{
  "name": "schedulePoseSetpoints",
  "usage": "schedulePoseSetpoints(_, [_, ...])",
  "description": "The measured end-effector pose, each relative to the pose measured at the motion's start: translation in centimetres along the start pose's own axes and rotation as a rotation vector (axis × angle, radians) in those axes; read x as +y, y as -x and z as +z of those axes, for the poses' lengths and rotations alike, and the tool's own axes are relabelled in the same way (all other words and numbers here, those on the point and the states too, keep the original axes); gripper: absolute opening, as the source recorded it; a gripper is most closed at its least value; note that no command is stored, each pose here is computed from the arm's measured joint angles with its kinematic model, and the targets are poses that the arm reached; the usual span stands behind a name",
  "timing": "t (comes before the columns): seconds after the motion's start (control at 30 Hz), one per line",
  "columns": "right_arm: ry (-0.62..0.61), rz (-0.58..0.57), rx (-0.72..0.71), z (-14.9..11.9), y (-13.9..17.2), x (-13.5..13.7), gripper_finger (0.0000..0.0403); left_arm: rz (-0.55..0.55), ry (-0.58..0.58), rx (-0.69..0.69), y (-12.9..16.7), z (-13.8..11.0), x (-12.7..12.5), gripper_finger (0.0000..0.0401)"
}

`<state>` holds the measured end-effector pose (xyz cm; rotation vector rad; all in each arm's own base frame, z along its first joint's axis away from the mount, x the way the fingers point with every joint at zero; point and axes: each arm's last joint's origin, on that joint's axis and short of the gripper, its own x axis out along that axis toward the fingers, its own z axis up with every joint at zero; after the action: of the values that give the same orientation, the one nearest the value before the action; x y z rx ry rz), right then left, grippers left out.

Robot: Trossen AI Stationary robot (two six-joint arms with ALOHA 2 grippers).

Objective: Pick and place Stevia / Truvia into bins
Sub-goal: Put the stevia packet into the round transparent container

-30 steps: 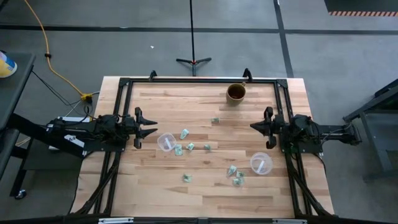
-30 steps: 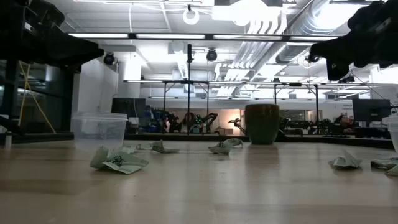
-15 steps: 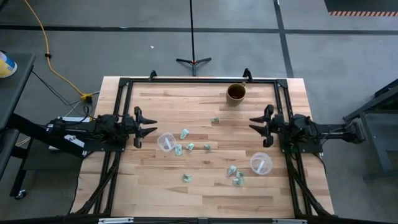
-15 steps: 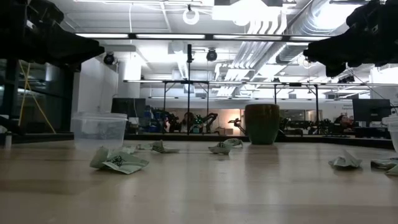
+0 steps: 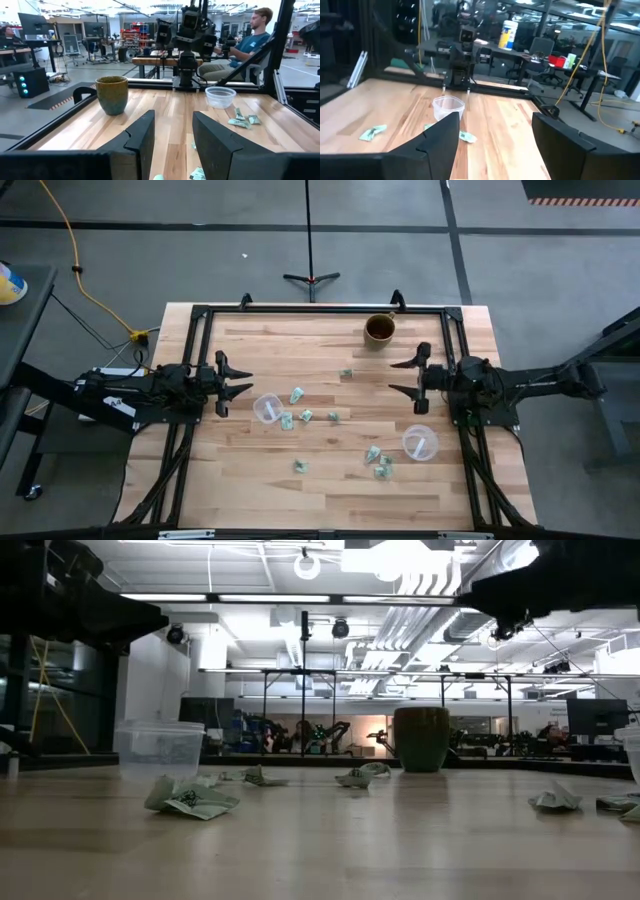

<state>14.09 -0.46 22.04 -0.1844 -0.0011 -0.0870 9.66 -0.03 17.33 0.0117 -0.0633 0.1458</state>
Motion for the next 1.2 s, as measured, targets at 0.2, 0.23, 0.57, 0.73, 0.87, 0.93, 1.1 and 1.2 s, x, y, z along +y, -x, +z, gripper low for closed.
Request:
schedulePoseSetpoints(0.2, [-0.109,0.213,0.068,1.1,-2.1,0.6,0.0241,0.01,0.0,0.001,0.0,0.0,0.0,0.0166])
schedulePoseSetpoints(0.23, [-0.135,0.256,0.083,1.2,-2.4,0.9,0.024,0.01,0.0,0.001,0.0,0.0,0.0,0.0166])
schedulePoseSetpoints(0.57, [-0.086,0.382,0.348,0.4,-6.0,6.5,0.0226,0.012,0.002,0.002,0.0,0.0,0.0,0.0166])
schedulePoseSetpoints(0.73, [-0.032,0.455,0.467,0.4,-7.5,9.6,0.0226,0.012,0.002,0.019,0.0,-0.2,0.0,0.0166])
schedulePoseSetpoints(0.87, [0.009,0.499,0.572,0.5,-8.6,11.6,0.0227,0.014,-0.001,0.016,0.0,-0.1,0.0,0.0166])
schedulePoseSetpoints(0.93, [0.023,0.48,0.623,0.4,-9.2,12.3,0.0226,0.026,0.0,0.008,0.0,-0.1,0.1,0.0166])
schedulePoseSetpoints(1.1, [0.052,0.468,0.752,-0.7,-10.6,13.9,0.0227,0.05,-0.002,0.009,0.0,-0.1,0.1,0.0166])
schedulePoseSetpoints(1.2, [0.028,0.457,0.856,-1.6,-11.1,14.5,0.0227,0.056,-0.001,0.005,0.0,0.0,0.2,0.0166])
